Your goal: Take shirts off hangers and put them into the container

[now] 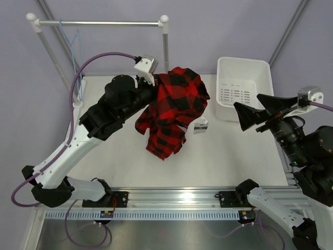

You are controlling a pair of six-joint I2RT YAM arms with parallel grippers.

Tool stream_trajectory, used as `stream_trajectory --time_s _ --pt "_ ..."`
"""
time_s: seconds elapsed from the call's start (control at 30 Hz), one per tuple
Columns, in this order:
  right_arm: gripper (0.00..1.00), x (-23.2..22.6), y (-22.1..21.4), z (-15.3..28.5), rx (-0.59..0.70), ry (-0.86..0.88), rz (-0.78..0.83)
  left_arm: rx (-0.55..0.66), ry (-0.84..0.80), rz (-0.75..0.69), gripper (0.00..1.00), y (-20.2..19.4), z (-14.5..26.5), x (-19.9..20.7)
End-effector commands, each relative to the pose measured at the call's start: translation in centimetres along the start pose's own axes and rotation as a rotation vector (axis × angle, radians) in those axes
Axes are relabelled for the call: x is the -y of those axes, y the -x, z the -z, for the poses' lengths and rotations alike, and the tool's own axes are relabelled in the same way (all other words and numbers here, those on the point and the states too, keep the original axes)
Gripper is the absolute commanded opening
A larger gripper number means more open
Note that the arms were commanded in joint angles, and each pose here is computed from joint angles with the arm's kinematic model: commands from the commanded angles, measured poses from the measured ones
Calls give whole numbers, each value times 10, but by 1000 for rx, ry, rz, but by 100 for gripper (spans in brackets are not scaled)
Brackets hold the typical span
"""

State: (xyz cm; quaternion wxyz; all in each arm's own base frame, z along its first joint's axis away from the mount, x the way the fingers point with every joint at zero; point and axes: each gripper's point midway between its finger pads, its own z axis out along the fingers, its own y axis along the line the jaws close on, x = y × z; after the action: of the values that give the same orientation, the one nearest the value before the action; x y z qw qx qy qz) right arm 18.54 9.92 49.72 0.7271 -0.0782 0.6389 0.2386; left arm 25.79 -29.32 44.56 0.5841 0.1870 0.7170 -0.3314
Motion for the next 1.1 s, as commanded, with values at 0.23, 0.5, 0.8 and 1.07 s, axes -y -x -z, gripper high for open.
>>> stream_trajectory --time_s 0.23,0.5,0.8,1.07 --pt "100 -66 -54 -2 -198 404 -1 -61 92 29 0 3 -27 -9" --pt "100 -78 -73 2 -240 515 43 -110 28 146 0 10 -50 13" --pt "99 -90 -83 1 -305 586 9 -108 -87 273 0 23 -59 42" --pt "100 -92 -89 -23 -308 595 23 -133 -318 384 0 18 -55 84"
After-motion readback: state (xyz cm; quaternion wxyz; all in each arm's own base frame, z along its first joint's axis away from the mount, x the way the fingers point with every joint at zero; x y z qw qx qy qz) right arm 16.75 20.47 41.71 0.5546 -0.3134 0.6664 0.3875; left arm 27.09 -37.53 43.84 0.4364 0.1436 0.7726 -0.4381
